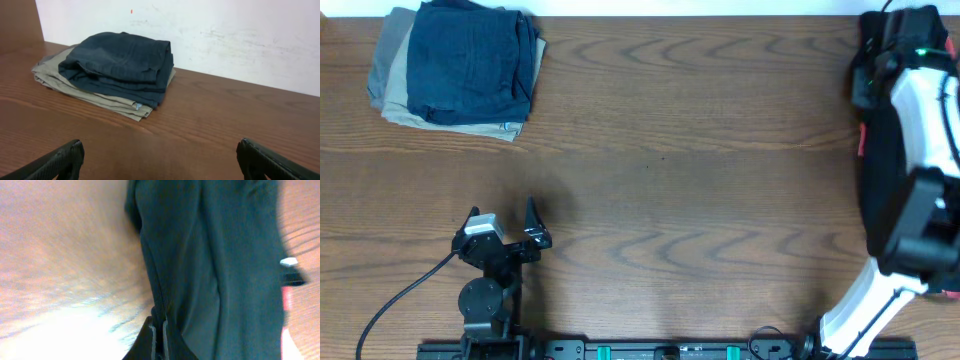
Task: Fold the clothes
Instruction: 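Drag the black shirt with the right gripper to the table center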
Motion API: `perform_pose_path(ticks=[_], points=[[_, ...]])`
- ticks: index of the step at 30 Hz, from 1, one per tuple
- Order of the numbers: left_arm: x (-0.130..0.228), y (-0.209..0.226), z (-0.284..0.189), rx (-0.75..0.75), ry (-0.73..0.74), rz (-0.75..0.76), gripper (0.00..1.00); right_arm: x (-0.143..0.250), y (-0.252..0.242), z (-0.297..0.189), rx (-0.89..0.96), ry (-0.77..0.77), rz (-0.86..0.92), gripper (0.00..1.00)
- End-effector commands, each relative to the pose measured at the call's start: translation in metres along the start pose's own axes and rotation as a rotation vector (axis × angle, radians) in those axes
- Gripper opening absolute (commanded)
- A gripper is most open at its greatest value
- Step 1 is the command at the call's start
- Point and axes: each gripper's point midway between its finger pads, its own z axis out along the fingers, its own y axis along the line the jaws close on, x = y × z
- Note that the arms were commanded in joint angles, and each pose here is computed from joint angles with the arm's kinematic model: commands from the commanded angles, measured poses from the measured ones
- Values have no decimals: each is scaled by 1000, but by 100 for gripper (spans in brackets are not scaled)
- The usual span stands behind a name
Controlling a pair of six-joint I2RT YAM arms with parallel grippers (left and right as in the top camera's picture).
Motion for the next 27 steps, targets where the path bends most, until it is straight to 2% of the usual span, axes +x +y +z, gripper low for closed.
perform_pose_path(ticks=[1, 7, 13, 20, 24, 25, 27], points=[[18, 4, 1, -14, 49, 22, 98, -30, 19, -62, -116, -151, 42, 1], [18, 4, 1, -14, 49, 22, 98, -51, 77, -149, -362, -333, -33, 1], [18, 4, 1, -14, 49, 22, 98, -42, 174, -230, -621, -444, -176, 1], [18, 4, 1, -14, 49, 22, 98, 17, 305, -281, -845, -407, -393, 2], [18, 4, 1, -14, 49, 22, 98, 75, 381, -298, -946, -345, -550, 2], [18, 4, 1, -14, 49, 22, 98, 92, 398, -299, -956, -324, -591, 4], [18, 4, 1, -14, 49, 22, 98, 113, 417, -297, -949, -301, -639, 16]])
